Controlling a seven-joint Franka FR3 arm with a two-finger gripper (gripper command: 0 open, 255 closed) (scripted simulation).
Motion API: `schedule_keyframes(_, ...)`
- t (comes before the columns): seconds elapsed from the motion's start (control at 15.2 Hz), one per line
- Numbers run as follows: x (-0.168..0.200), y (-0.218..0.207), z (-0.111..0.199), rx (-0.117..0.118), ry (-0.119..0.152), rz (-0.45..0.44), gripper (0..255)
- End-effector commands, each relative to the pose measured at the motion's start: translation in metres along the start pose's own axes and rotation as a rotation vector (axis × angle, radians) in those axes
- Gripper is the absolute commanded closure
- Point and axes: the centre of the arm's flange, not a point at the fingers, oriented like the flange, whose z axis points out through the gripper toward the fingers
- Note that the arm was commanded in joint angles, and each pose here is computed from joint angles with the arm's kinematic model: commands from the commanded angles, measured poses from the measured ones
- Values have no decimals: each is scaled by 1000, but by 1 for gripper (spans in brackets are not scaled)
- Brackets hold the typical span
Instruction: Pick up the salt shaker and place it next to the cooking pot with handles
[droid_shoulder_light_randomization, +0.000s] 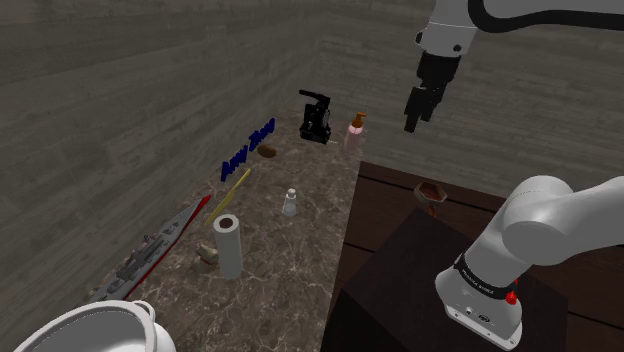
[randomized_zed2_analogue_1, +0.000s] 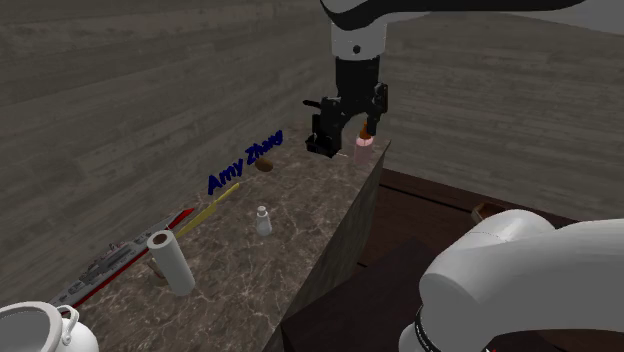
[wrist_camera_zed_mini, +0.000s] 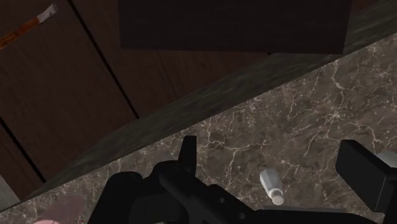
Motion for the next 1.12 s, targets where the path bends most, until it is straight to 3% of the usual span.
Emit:
schedule_keyframes(0.0, 0, 0, 0, 0, 0, 0, 0)
schedule_keyframes(1.06, 134, -46, 149, 51, 33, 4, 0)
